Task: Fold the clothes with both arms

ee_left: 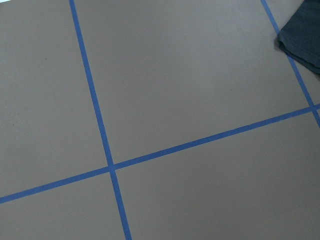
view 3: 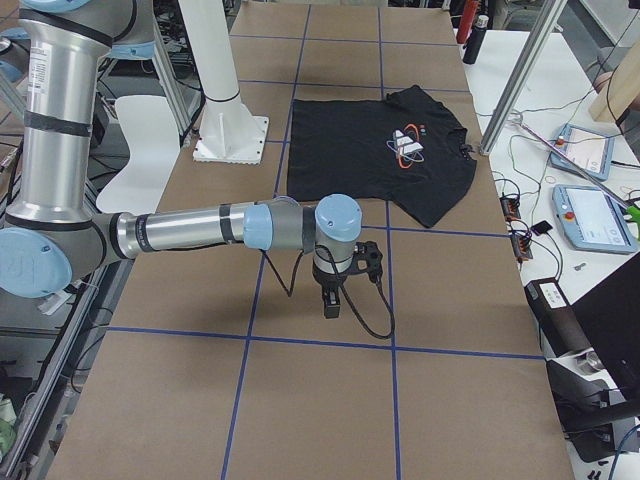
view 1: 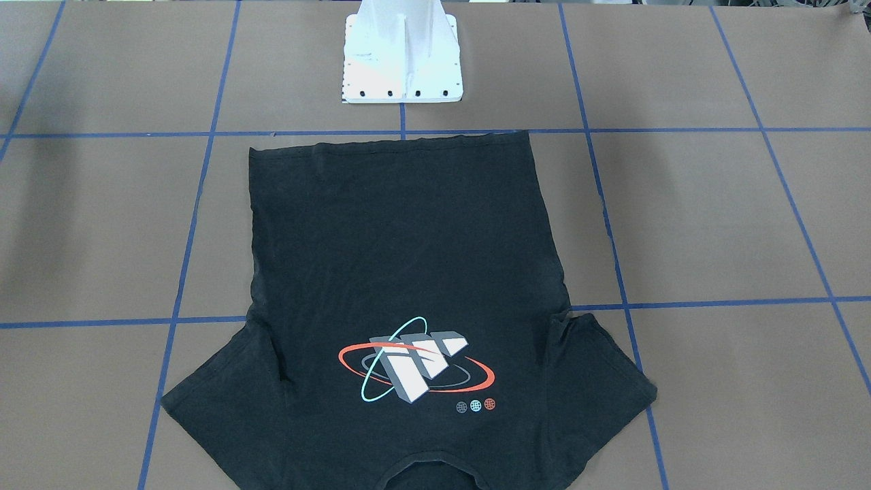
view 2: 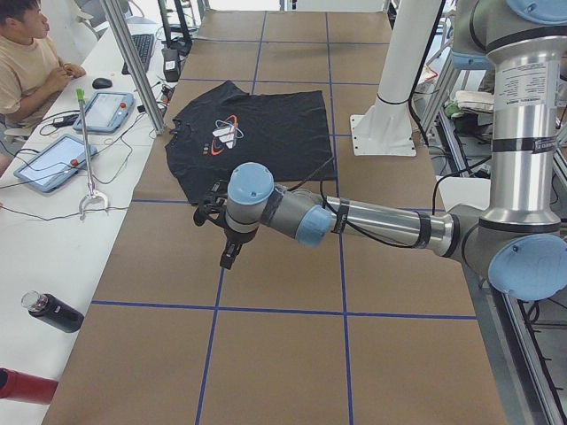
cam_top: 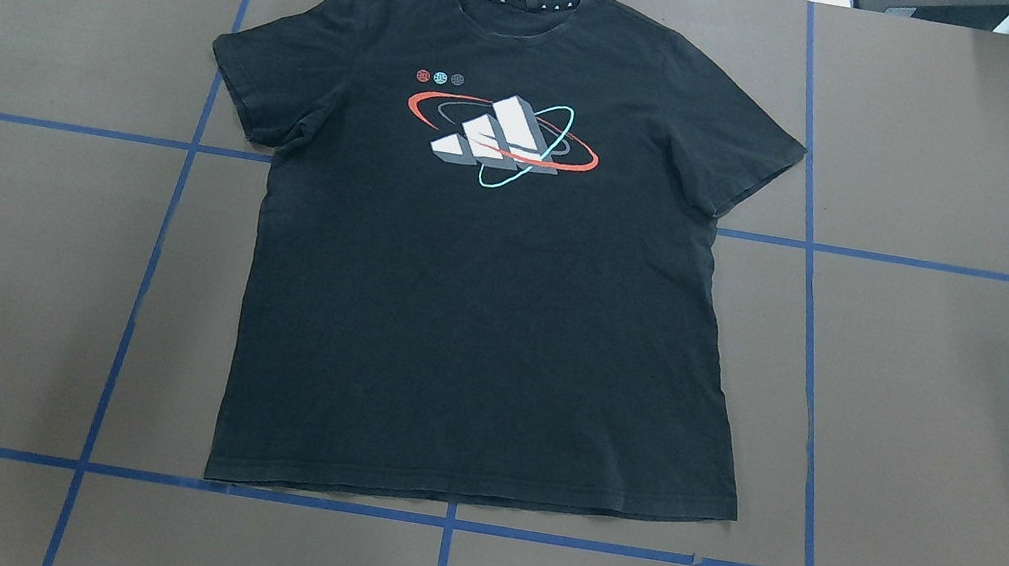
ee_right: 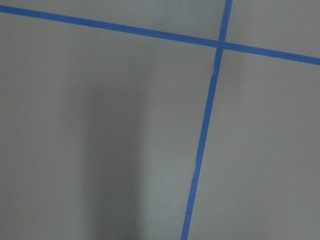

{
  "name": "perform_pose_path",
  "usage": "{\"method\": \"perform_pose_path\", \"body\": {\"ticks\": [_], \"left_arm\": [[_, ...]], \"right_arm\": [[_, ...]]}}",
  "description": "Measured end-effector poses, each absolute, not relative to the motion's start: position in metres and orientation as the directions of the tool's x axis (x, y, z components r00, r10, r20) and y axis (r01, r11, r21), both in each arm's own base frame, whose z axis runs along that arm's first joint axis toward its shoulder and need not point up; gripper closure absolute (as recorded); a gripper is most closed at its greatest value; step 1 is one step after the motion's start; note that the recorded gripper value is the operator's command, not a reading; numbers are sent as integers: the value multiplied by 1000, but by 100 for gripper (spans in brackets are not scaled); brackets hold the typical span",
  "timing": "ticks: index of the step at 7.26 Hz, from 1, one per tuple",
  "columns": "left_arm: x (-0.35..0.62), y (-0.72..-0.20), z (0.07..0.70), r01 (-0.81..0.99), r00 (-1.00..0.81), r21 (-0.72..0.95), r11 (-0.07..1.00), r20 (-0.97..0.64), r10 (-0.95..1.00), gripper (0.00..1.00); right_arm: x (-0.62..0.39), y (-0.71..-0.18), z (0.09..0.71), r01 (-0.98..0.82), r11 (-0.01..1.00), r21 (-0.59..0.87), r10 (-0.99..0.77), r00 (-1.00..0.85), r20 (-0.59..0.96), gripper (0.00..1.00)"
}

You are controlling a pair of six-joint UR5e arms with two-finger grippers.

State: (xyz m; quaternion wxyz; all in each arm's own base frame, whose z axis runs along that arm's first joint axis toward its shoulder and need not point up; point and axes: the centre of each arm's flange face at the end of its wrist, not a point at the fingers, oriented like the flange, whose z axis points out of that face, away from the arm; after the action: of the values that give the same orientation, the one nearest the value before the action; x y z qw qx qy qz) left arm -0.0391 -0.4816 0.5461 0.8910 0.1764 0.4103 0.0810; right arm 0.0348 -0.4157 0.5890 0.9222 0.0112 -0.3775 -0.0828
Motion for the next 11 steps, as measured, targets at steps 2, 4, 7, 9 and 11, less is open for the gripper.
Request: {"method": "perform_pose_path", "body": {"ticks": [2,4,7,9,11], "left_arm": [[-39,-482,542,1,650,389,921,-701,295,0],[-38,-481,534,1,649,404,915,-696,306,0],[-38,-480,533,0,649,408,913,-695,310,0],[-38,-479,535,1,649,405,914,-696,308,0],[-38,-479,535,1,649,404,915,-696,307,0]], "right_arm": [[35,-417,585,144,985,91,-167,701,693,0],[34,-423,578,145,983,109,-180,699,692,0],[20,-437,570,168,972,163,-234,673,702,0],[9,-445,574,155,965,213,-263,609,748,0],[-20,-488,563,147,968,203,-251,576,778,1]]}}
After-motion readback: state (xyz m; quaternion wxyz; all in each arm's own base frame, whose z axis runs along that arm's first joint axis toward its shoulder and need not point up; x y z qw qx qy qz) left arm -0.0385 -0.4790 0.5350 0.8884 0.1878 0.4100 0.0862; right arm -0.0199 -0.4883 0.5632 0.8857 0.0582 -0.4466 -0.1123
